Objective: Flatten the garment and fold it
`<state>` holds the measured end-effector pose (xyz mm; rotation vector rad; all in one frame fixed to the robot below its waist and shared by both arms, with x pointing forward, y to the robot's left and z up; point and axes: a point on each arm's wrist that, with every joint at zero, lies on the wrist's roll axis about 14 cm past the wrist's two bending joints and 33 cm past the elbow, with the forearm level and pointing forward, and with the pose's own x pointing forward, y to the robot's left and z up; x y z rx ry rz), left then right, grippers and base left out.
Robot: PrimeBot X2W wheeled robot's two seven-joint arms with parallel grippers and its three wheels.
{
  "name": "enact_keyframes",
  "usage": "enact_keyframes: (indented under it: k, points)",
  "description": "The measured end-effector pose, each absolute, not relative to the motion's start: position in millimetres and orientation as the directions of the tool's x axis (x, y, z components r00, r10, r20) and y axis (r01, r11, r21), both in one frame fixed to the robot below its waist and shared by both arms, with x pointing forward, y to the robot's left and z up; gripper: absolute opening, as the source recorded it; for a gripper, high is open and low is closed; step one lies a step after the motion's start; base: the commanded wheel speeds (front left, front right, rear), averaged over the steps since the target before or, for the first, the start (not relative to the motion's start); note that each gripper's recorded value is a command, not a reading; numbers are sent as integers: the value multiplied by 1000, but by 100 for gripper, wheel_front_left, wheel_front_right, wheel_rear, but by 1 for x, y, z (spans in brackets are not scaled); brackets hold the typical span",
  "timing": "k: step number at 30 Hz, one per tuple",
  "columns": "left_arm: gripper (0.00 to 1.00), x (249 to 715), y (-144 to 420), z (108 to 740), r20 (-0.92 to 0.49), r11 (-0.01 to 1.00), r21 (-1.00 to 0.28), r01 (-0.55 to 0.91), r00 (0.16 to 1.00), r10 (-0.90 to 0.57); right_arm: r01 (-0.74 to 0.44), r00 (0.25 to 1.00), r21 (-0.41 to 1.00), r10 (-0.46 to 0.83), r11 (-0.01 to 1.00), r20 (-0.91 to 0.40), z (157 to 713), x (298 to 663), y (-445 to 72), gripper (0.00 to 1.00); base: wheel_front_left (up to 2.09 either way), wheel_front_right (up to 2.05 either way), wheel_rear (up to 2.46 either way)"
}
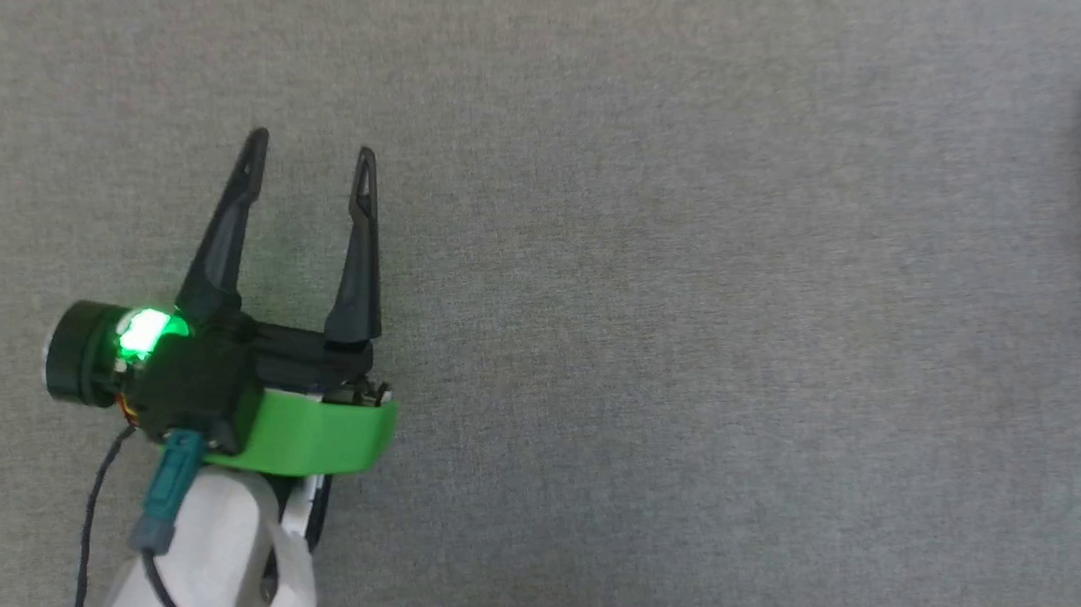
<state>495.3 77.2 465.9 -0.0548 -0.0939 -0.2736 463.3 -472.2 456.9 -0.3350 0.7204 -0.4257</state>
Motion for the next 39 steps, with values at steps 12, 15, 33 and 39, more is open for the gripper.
enact_keyframes:
  k: [12, 15, 33, 39]
  points:
    - [100, 506, 98, 453, 102, 984, 7, 177, 979, -177, 270, 653, -450, -506, 851, -564, 426, 470, -480, 100, 0, 0, 0]
    - [100, 504, 97, 457, 109, 984, 2, 178, 978, -177, 288, 664, -444, -511, 849, -547, 434, 465, -482, 100, 0, 0, 0]
    - [100, 431, 127, 516, 139, 992, -75, 101, 986, -90, 154, 944, -102, -177, 983, -277, 512, 442, -338, 100, 0, 0, 0]
    - [100, 412, 138, 543, 191, 994, -69, 79, 979, -65, 90, 994, -42, -92, 995, -65, 561, 422, -284, 100, 0, 0, 0]
